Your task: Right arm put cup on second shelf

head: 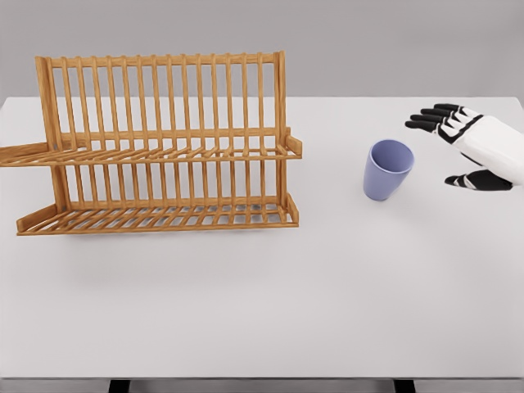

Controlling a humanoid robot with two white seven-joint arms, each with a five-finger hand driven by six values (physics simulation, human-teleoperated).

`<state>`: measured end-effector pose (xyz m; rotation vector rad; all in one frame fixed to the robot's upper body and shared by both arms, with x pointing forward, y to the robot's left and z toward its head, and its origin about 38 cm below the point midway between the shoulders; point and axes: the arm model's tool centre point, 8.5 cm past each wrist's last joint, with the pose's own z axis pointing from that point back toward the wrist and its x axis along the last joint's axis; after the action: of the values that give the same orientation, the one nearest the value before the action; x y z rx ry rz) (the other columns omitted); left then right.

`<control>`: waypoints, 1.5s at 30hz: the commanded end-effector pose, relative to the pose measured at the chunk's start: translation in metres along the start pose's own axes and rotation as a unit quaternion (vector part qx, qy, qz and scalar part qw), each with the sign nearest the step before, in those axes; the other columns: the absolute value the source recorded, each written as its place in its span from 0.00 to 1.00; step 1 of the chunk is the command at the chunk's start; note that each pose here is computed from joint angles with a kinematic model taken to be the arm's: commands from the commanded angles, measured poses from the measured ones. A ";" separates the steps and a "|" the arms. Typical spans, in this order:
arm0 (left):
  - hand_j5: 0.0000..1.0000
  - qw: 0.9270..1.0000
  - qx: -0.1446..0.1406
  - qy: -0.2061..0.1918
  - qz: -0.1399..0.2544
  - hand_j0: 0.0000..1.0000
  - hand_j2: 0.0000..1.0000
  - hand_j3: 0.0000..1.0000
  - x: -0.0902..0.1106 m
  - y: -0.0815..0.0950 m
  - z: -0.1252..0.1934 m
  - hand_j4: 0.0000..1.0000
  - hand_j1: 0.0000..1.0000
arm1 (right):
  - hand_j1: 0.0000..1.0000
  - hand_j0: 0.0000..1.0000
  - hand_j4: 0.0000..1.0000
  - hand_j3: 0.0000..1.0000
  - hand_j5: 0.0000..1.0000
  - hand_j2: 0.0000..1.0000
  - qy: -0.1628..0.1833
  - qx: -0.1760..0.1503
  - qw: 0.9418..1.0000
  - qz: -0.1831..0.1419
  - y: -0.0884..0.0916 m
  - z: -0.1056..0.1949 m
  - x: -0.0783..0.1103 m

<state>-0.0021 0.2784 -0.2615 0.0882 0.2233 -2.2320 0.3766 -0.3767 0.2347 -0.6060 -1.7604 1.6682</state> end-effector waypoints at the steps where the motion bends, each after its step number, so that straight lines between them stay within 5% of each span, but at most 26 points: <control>1: 1.00 1.000 0.000 0.000 0.000 1.00 1.00 1.00 0.000 0.000 0.000 1.00 1.00 | 1.00 1.00 1.00 1.00 1.00 1.00 0.002 -0.003 1.000 -0.002 -0.003 0.001 -0.001; 4: 1.00 1.000 0.000 0.000 -0.001 1.00 1.00 1.00 0.000 0.000 0.000 1.00 1.00 | 1.00 1.00 1.00 1.00 1.00 1.00 0.021 -0.022 0.998 -0.054 -0.001 0.009 -0.015; 5: 1.00 1.000 0.000 0.000 0.000 1.00 1.00 1.00 0.000 0.000 0.000 1.00 1.00 | 1.00 1.00 1.00 1.00 1.00 1.00 0.027 -0.019 0.995 -0.093 0.003 0.013 -0.020; 6: 1.00 1.000 0.000 0.000 0.000 1.00 1.00 1.00 0.000 0.000 0.000 1.00 1.00 | 1.00 1.00 1.00 1.00 1.00 1.00 0.026 -0.008 0.987 -0.157 0.012 0.019 -0.022; 9: 1.00 1.000 0.000 0.000 0.000 1.00 1.00 1.00 0.000 0.000 0.000 1.00 1.00 | 1.00 1.00 1.00 1.00 1.00 1.00 0.004 0.012 0.969 -0.248 0.028 0.026 -0.015; 11: 1.00 1.000 0.000 0.000 0.000 1.00 1.00 1.00 0.000 0.000 0.000 1.00 1.00 | 1.00 1.00 1.00 1.00 1.00 1.00 0.005 0.013 0.967 -0.255 0.031 0.028 -0.015; 17: 1.00 1.000 0.000 0.000 -0.001 1.00 1.00 1.00 0.000 0.000 0.000 1.00 1.00 | 1.00 1.00 1.00 1.00 1.00 1.00 -0.007 -0.034 0.949 -0.313 0.023 0.029 -0.016; 19: 1.00 1.000 0.000 0.000 -0.001 1.00 1.00 1.00 0.000 0.000 0.000 1.00 1.00 | 1.00 1.00 1.00 1.00 1.00 1.00 -0.028 0.004 0.949 -0.315 0.023 0.027 -0.012; 21: 1.00 1.000 0.000 0.000 0.000 1.00 1.00 1.00 0.000 0.000 0.000 1.00 1.00 | 1.00 1.00 1.00 1.00 1.00 1.00 -0.054 0.002 0.938 -0.342 0.029 0.020 -0.006; 23: 1.00 1.000 0.000 0.000 0.000 1.00 1.00 1.00 0.000 0.000 0.000 1.00 1.00 | 1.00 1.00 1.00 1.00 1.00 1.00 -0.050 -0.008 0.938 -0.343 0.027 0.019 -0.012; 27: 1.00 1.000 0.000 0.000 -0.001 1.00 1.00 1.00 0.000 0.000 0.000 1.00 1.00 | 1.00 1.00 1.00 1.00 1.00 1.00 -0.061 -0.053 0.918 -0.387 0.024 0.018 -0.017; 28: 1.00 1.000 0.000 0.000 0.000 1.00 1.00 1.00 0.000 0.000 0.000 1.00 1.00 | 1.00 1.00 1.00 1.00 1.00 1.00 -0.062 -0.060 0.919 -0.385 0.017 0.017 -0.019; 30: 1.00 1.000 0.000 0.000 0.000 1.00 1.00 1.00 0.000 0.000 0.000 1.00 1.00 | 1.00 1.00 1.00 1.00 1.00 1.00 -0.045 -0.062 0.919 -0.388 0.018 0.020 -0.031; 36: 1.00 1.000 0.000 0.000 0.000 1.00 1.00 1.00 0.000 0.000 0.000 1.00 1.00 | 1.00 1.00 1.00 1.00 1.00 1.00 -0.004 -0.084 0.885 -0.458 0.047 0.000 -0.047; 39: 1.00 1.000 0.000 0.000 0.000 1.00 1.00 1.00 0.000 0.000 0.000 1.00 1.00 | 1.00 1.00 1.00 1.00 1.00 1.00 0.017 -0.092 0.880 -0.465 0.053 0.005 -0.060; 41: 1.00 1.000 0.000 0.000 -0.001 1.00 1.00 1.00 0.000 0.000 0.000 1.00 1.00 | 1.00 1.00 1.00 1.00 1.00 1.00 0.026 -0.098 0.871 -0.481 0.062 0.002 -0.063; 45: 1.00 1.000 0.000 0.000 0.000 1.00 1.00 1.00 0.000 0.000 0.000 1.00 1.00 | 1.00 1.00 1.00 1.00 1.00 1.00 0.029 -0.100 0.867 -0.487 0.067 0.002 -0.063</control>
<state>-0.0021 0.2784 -0.2615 0.0883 0.2234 -2.2320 0.4126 -0.4158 0.1639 0.1734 -1.7497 0.7737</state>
